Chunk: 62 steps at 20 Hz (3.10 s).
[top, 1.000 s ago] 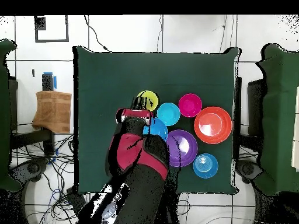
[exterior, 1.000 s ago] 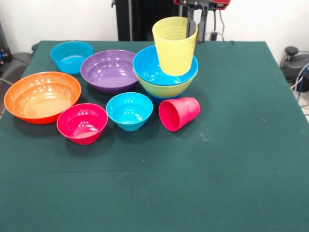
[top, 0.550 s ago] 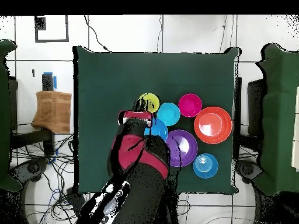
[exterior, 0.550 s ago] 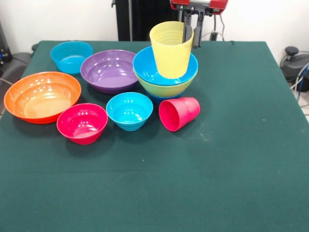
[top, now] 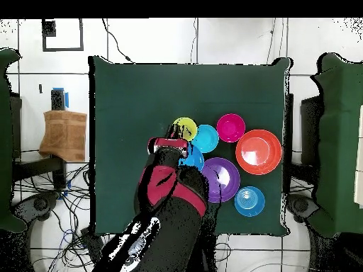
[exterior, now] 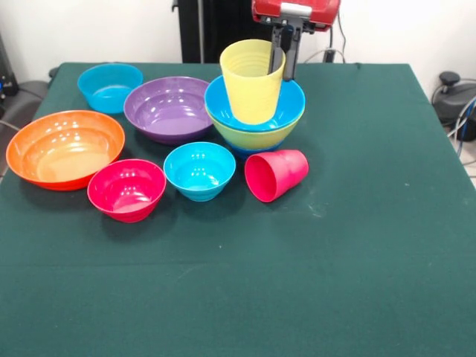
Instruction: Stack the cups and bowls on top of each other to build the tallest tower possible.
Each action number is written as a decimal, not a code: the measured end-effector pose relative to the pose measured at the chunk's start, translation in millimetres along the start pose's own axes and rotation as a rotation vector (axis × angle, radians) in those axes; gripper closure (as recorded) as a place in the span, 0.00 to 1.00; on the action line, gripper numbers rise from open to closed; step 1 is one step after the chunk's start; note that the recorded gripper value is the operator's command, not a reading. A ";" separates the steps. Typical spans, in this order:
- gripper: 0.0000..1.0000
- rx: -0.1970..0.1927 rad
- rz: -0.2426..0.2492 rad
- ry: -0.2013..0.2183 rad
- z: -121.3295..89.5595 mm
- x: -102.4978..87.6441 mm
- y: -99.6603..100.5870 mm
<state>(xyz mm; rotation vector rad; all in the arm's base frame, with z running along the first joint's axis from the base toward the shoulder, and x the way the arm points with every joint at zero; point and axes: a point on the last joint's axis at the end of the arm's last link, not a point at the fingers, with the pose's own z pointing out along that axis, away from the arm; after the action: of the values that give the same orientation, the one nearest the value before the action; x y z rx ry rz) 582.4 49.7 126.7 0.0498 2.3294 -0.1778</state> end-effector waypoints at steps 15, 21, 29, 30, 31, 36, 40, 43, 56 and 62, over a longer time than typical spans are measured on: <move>1.00 -0.006 -0.009 -0.012 0.9 8.5 -9.6; 1.00 -0.020 0.002 -0.035 -2.0 15.5 -6.3; 1.00 -0.032 0.004 -0.034 -8.3 28.4 -5.5; 1.00 -0.028 0.005 -0.027 -10.1 31.8 -7.0; 1.00 -0.027 0.006 -0.025 -10.7 32.8 -7.6; 1.00 -0.019 0.009 -0.012 -14.5 39.5 -10.6; 1.00 -0.011 0.011 -0.001 -18.3 45.2 -13.6; 1.00 -0.006 0.010 0.003 -20.4 47.1 -15.2; 1.00 -0.014 0.003 -0.003 -19.8 54.9 -7.2; 1.00 -0.035 -0.002 -0.009 -16.1 61.9 -1.6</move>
<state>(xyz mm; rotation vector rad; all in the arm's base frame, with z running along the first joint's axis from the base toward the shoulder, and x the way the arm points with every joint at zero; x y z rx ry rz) 527.9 49.2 93.3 0.0286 2.3226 -0.1380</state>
